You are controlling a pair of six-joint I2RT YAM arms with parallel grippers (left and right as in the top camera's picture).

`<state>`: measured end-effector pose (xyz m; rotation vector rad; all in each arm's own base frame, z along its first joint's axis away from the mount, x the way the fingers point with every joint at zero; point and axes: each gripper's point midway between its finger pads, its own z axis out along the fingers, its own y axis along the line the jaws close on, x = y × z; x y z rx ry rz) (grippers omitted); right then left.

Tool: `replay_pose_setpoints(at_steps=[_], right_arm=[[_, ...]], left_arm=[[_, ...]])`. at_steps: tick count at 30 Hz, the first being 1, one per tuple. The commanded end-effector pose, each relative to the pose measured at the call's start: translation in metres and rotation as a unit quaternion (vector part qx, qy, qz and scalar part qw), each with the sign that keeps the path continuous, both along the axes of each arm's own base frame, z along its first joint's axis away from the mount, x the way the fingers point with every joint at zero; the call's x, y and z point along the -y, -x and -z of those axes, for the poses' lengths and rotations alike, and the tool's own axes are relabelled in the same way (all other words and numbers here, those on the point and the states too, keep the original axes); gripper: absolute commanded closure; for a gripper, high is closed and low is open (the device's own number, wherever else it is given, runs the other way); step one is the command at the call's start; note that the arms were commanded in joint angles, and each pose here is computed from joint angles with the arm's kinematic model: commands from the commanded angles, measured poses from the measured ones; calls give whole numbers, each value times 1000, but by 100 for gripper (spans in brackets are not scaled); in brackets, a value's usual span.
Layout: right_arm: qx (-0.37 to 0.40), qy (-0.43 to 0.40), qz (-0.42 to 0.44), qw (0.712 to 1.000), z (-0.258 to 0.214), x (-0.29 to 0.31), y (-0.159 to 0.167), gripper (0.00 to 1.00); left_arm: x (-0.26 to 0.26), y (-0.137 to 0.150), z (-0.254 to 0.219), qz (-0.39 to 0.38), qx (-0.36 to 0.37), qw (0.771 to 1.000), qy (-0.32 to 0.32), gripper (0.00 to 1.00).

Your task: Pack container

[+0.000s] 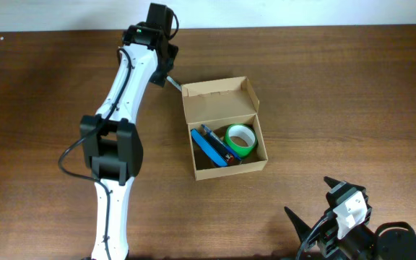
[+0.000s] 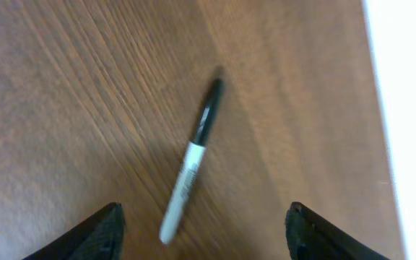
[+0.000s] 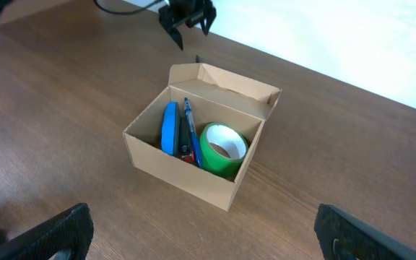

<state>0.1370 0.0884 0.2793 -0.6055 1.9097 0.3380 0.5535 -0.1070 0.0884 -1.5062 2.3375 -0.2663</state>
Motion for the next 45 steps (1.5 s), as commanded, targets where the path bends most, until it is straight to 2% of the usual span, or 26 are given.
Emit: replay_pose_setpoints(at_steps=[1,4,14,20,25,36,41,45], right_arm=[[2,-1,9,1000,0,2,-1,1],[2,-1,9,1000,0,2,-1,1],[2,-1,9,1000,0,2,-1,1],[2,-1,9,1000,0,2,-1,1],[2,-1,9,1000,0,2,-1,1],[2,-1,9,1000,0,2,-1,1],[2,-1,9,1000,0,2,-1,1],[2,-1,9,1000,0,2,-1,1]], left_arm=[[0,-2,29,45,-27,999,-5,35],[1,-1,43,70,-39,997,-13,41],[6,-2,67,124,-51,991,-19,41],[16,-14,72,172,-29,985,-17,43],[23,-22,71,209,-9,977,-27,48],[30,-16,90,217,-26,976,-16,50],[30,-15,92,216,-30,976,-17,64],[28,-6,97,201,-50,978,-12,66]])
